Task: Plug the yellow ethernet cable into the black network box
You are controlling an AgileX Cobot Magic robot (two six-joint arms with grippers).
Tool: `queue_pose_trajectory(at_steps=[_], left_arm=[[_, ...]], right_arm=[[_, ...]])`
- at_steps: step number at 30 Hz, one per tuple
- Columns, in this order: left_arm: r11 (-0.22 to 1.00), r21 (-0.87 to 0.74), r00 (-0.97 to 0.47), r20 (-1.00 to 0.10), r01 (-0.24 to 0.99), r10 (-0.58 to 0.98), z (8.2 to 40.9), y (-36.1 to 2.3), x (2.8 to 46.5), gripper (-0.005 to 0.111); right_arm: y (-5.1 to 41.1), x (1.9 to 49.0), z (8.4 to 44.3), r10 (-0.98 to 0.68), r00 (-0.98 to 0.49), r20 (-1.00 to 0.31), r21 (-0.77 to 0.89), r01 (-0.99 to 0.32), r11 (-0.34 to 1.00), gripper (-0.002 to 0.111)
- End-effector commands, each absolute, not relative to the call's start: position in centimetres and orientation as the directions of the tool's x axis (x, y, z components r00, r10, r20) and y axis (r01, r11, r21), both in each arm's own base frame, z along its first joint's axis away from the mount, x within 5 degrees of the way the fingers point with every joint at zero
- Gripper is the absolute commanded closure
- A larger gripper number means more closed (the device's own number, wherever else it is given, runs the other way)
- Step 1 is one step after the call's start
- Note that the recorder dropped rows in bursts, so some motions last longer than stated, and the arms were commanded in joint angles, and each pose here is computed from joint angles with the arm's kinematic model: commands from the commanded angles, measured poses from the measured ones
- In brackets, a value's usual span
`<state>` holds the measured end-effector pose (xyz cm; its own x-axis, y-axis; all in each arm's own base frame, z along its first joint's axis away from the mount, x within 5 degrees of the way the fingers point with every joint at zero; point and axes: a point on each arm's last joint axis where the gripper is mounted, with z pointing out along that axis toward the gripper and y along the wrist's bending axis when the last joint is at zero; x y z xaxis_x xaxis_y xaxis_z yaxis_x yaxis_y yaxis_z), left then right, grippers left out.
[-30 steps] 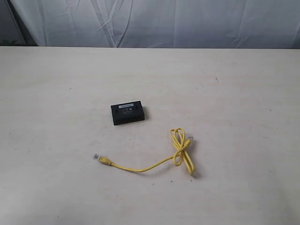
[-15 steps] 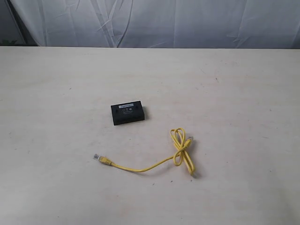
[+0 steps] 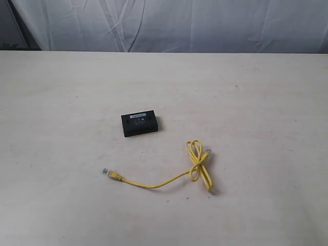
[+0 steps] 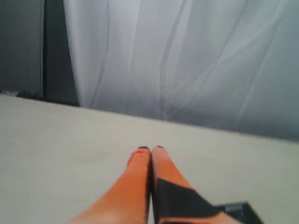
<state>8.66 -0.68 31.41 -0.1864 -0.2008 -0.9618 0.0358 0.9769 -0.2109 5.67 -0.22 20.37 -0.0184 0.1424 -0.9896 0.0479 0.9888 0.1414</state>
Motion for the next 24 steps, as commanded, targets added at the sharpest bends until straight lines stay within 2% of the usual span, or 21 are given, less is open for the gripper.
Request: queue_pose_trajectory(at_steps=[1, 7, 9, 11, 15, 24], left_arm=[[0.982, -0.082, -0.439, -0.899, 0.171, 0.001, 32.3, -1.6, 11.8, 0.106], [0.936, -0.186, -0.597, -0.801, 0.3, 0.032, 32.0, -2.9, 16.0, 0.106], [0.92, -0.236, -0.652, -0.757, 0.314, 0.029, 31.5, -3.2, 17.5, 0.107], [0.911, -0.253, -0.678, -0.734, 0.325, 0.038, 31.5, -3.3, 18.5, 0.107], [0.89, -0.309, -0.71, -0.704, 0.335, 0.023, 31.8, -3.7, 20.9, 0.107], [0.829, -0.267, -0.739, -0.632, 0.491, 0.233, 30.6, -8.4, 27.2, 0.107]], right_arm=[[-0.2, 5.6, 20.5, 0.171, 0.006, -0.985, 0.171, 0.048, 0.984, 0.109], [-0.2, 5.6, 20.8, 0.295, 0.045, -0.955, 0.296, 0.033, 0.955, 0.109], [-0.2, 5.6, 21.0, 0.444, 0.063, -0.894, 0.446, 0.017, 0.895, 0.109], [-0.1, 5.6, 20.9, 0.523, 0.053, -0.851, 0.524, 0.008, 0.852, 0.109], [0.1, 5.7, 20.4, 0.535, -0.006, -0.845, 0.535, 0.012, 0.845, 0.109], [0.4, 5.6, 20.0, 0.534, -0.066, -0.843, 0.535, 0.004, 0.845, 0.109]])
